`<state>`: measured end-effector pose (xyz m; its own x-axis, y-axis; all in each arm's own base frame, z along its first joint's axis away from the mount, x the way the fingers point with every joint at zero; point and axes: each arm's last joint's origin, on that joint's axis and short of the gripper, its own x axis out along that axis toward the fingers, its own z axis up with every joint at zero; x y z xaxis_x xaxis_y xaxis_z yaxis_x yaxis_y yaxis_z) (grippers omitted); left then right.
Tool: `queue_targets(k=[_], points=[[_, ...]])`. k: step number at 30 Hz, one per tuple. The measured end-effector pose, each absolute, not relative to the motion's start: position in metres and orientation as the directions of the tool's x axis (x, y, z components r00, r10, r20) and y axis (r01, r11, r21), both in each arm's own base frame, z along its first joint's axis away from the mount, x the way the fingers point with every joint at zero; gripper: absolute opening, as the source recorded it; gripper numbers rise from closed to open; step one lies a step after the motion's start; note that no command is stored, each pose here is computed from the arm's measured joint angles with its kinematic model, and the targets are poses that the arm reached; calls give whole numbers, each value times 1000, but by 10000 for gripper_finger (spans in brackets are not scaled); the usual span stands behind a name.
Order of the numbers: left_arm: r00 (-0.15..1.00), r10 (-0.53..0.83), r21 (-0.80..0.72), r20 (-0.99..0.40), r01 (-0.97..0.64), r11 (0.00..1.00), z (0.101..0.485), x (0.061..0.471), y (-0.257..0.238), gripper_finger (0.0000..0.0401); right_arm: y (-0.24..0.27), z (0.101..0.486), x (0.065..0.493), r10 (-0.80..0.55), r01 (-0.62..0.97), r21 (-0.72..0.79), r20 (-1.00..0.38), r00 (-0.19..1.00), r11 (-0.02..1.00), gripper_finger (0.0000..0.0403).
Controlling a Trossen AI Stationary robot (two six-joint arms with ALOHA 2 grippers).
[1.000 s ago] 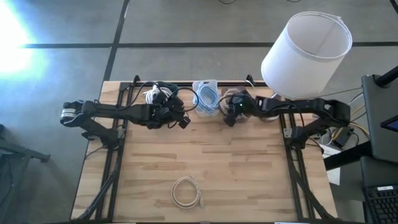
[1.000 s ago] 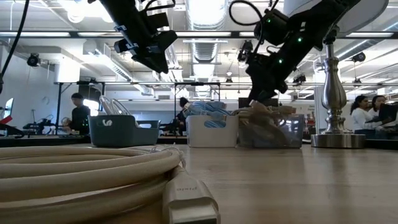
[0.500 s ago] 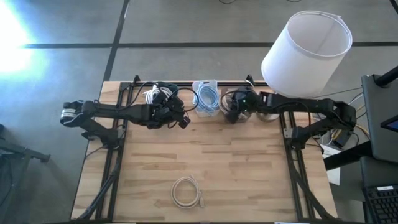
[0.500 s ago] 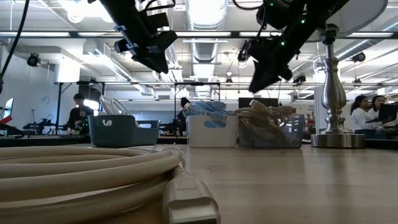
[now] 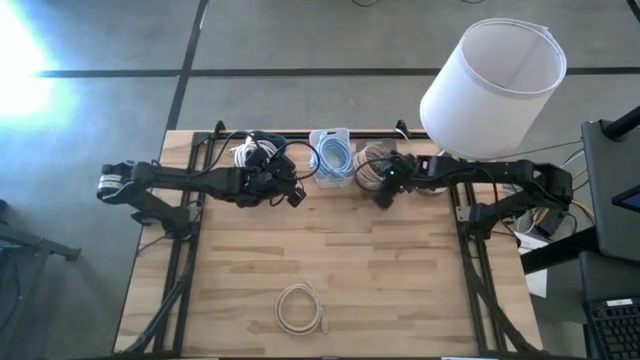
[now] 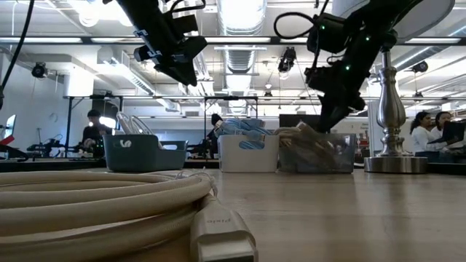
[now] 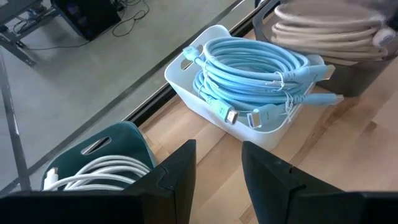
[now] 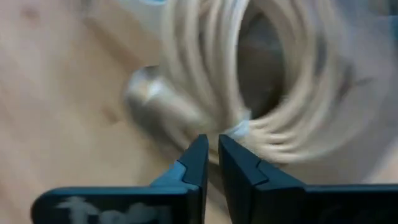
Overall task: Sort HDMI cables
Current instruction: Put the top brown HDMI cable into the black bin, then put the brown HDMI cable into the black bin
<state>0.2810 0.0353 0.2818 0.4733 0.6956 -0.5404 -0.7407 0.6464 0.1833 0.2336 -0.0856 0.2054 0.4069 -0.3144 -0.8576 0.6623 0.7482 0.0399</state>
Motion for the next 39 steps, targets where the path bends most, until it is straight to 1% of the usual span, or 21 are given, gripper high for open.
queue_targets(k=[3, 6, 8, 11, 14, 16, 20, 23, 29, 31, 33, 36, 39], points=[[473, 696, 183, -540, -741, 646, 282, 281, 35, 133, -88, 206, 233, -400, 692, -38, -839, 370, 721, 21], [474, 695, 183, -541, -740, 647, 282, 281, 35, 133, -88, 207, 234, -398, 690, -27, -833, 385, 723, 12], [474, 695, 183, -540, -741, 647, 282, 281, 35, 133, -87, 207, 236, -364, 672, 13, -833, 417, 741, 9], [473, 696, 183, -540, -741, 646, 282, 281, 35, 133, -81, 210, 243, -276, 640, 139, -818, 504, 756, 9], [474, 695, 183, -540, -741, 646, 282, 281, 35, 133, -69, 216, 255, -179, 535, 251, -759, 626, 806, 8], [474, 695, 183, -540, -741, 646, 282, 281, 35, 133, -56, 221, 264, -122, 447, 298, -705, 699, 844, 8], [474, 696, 182, -540, -741, 646, 282, 281, 35, 133, -26, 231, 277, -50, 279, 295, -601, 798, 914, 8], [474, 696, 182, -540, -741, 646, 282, 281, 35, 133, -3, 235, 282, 9, 170, 270, -555, 832, 948, 8], [483, 683, 172, -548, -734, 658, 282, 281, 35, 133, 25, 235, 281, -2, 153, 228, -550, 835, 962, 8], [528, 617, 123, -584, -693, 710, 281, 283, 32, 133, 31, 235, 280, 13, 137, 230, -550, 835, 964, 8], [603, 503, 42, -619, -614, 788, 281, 286, 26, 133, 36, 235, 280, 37, 113, 237, -550, 834, 965, 8], [710, 328, -38, -623, -446, 894, 278, 294, 9, 133, 44, 234, 278, 66, 83, 237, -559, 827, 968, 11], [746, 125, -105, -654, -253, 962, 266, 296, -13, 133, 48, 231, 275, 77, 74, 228, -591, 803, 971, 21]])
